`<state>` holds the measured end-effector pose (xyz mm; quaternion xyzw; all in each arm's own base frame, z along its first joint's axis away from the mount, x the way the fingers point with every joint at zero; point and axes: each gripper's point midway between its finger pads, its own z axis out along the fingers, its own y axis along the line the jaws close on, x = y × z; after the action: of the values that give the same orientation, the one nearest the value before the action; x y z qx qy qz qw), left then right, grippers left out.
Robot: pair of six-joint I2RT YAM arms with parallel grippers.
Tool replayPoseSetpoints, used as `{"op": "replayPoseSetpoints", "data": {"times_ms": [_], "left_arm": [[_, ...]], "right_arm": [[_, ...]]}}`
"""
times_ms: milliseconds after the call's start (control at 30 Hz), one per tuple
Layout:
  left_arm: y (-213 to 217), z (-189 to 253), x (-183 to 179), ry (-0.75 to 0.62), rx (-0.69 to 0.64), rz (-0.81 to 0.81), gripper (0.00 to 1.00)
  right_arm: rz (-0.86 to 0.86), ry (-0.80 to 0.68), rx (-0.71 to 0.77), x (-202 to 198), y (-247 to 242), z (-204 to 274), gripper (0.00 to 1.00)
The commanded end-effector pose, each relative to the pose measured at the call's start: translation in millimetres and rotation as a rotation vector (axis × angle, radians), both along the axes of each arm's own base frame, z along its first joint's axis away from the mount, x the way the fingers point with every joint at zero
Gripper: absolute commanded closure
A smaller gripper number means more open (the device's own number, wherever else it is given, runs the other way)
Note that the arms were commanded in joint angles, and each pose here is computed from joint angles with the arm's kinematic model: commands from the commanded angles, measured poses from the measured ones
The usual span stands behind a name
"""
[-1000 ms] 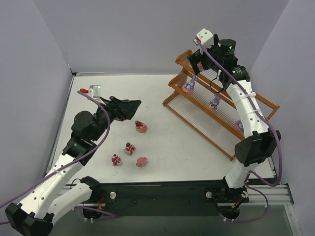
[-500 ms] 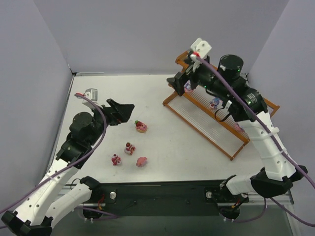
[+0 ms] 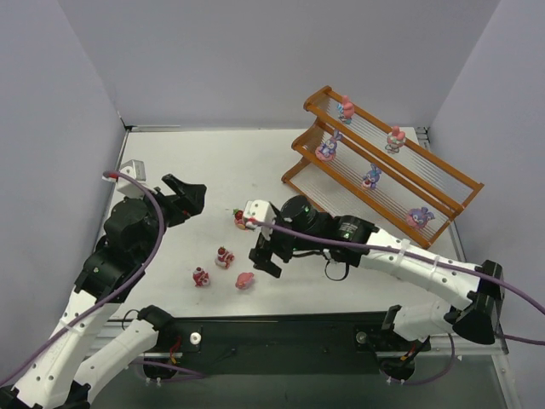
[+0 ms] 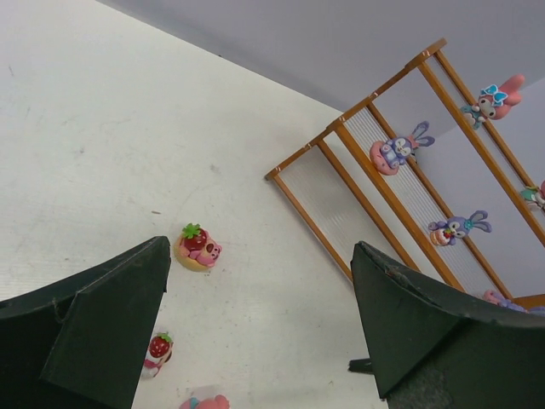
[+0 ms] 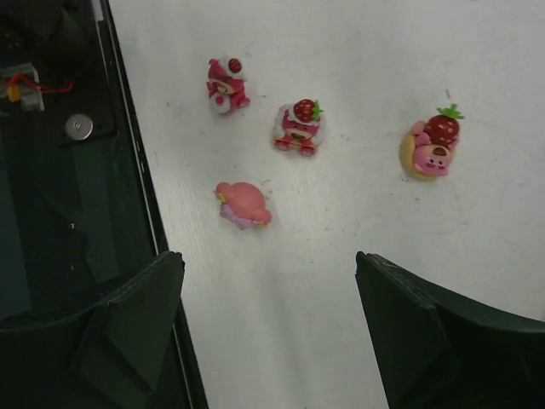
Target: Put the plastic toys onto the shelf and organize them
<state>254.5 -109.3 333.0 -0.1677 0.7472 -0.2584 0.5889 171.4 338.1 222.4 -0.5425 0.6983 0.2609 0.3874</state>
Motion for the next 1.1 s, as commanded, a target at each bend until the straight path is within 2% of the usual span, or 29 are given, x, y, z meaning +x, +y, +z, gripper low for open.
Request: {"op": "replayPoseSetpoints", "data": {"times_ms": [0, 300, 433, 667, 767, 800, 900, 933, 1000, 1033, 1067], "left_arm": [[15, 18, -6, -0.035, 0.017, 0.046, 0.03], [5, 23, -9, -0.046, 0.016, -0.019, 0.03], [4, 21, -9, -0.038, 0.024, -0.026, 0.03], [4, 22, -8, -0.050, 0.032, -0.024, 0.03], [4, 23, -7, -0.054, 0.036, -0.024, 0.03], [4, 22, -6, -0.053, 0.038, -0.025, 0.03], [5, 21, -6, -0.053, 0.038, -0.022, 0.03], [5, 21, -6, -0.053, 0.038, -0.024, 0.03], [5, 19, -6, -0.049, 0.040, -0.024, 0.03], [4, 19, -7, -0.050, 0.037, -0.027, 0.03], [4, 19, -7, -0.048, 0.036, -0.025, 0.03]], "right_arm": [[0.118, -0.037, -0.064, -17, 30, -40, 0.16], [0.316, -0.050, -0.198, -20, 61, -127, 0.17], [0.346, -0.086, -0.232, -13, 65, -144, 0.18], [0.383, -0.058, -0.278, -19, 71, -161, 0.19], [0.374, -0.051, -0.298, -18, 70, -169, 0.24], [0.365, -0.056, -0.297, -16, 73, -167, 0.26], [0.324, -0.049, -0.339, -10, 70, -172, 0.51], [0.311, -0.052, -0.337, -8, 73, -167, 0.66], [0.265, -0.039, -0.378, -4, 67, -166, 0.79], [0.250, -0.042, -0.378, -1, 69, -159, 0.91], [0.236, -0.030, -0.407, -2, 61, -157, 0.97]]}}
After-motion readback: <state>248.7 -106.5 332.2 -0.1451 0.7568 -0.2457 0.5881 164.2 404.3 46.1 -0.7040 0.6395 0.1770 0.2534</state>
